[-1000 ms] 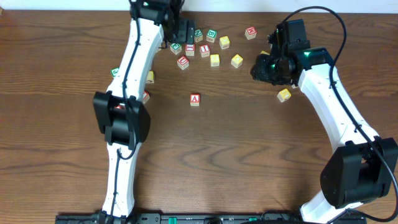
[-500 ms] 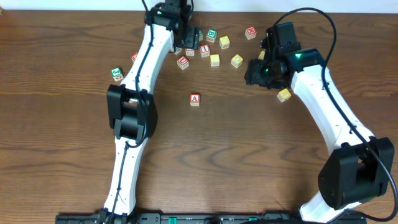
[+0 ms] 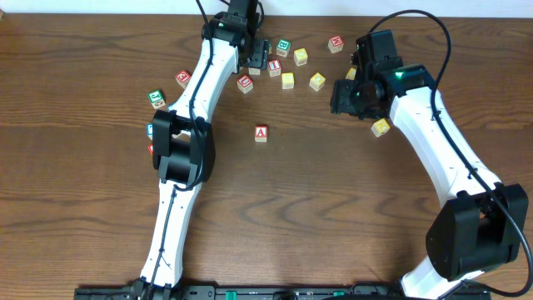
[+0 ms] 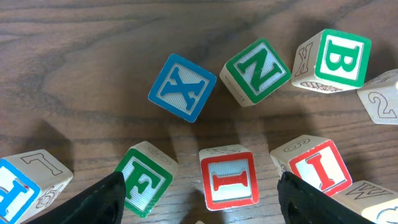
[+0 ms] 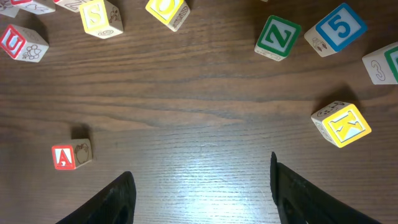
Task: Spell out AI2
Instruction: 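Lower the left gripper over the red I block between F and I blocks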
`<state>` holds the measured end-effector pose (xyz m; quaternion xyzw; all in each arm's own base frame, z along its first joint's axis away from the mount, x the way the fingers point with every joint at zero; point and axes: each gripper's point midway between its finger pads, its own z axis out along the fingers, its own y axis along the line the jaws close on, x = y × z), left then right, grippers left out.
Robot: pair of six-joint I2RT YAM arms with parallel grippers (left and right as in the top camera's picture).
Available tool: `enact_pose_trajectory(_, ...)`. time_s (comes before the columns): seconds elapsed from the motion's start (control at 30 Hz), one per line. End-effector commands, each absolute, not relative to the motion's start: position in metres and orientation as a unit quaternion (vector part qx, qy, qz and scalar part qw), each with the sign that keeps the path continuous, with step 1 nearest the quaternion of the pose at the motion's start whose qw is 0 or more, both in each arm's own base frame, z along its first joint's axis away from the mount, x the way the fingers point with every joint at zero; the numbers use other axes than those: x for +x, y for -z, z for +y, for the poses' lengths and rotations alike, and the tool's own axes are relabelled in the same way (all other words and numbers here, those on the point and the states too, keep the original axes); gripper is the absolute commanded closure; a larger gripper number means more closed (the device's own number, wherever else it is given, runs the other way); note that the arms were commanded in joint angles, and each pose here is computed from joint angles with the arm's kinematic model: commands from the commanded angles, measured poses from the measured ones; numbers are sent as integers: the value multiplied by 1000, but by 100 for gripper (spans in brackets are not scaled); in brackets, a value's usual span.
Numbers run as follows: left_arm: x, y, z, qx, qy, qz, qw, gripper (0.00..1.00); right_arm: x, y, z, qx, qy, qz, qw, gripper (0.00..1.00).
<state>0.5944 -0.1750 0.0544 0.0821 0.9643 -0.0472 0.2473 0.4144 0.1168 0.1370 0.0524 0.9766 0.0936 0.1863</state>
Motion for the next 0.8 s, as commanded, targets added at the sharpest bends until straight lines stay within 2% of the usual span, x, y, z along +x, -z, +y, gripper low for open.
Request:
enact_pose_trajectory(0.0, 598, -47, -179, 87, 39, 964, 250, 23, 415, -147, 115, 47, -89, 975, 199, 35)
enact_pose_trajectory(0.3, 594, -23, -183, 93, 29, 967, 234, 23, 411, -142, 114, 47, -86, 977, 190, 35)
enact_pose_trajectory(0.7, 601, -35, -183, 91, 24, 963, 254, 23, 411, -140, 114, 47, -86, 977, 191, 33)
enact_pose_trajectory(0.77, 603, -44, -178, 86, 10, 961, 264, 28, 411, -140, 114, 47, -86, 977, 192, 33)
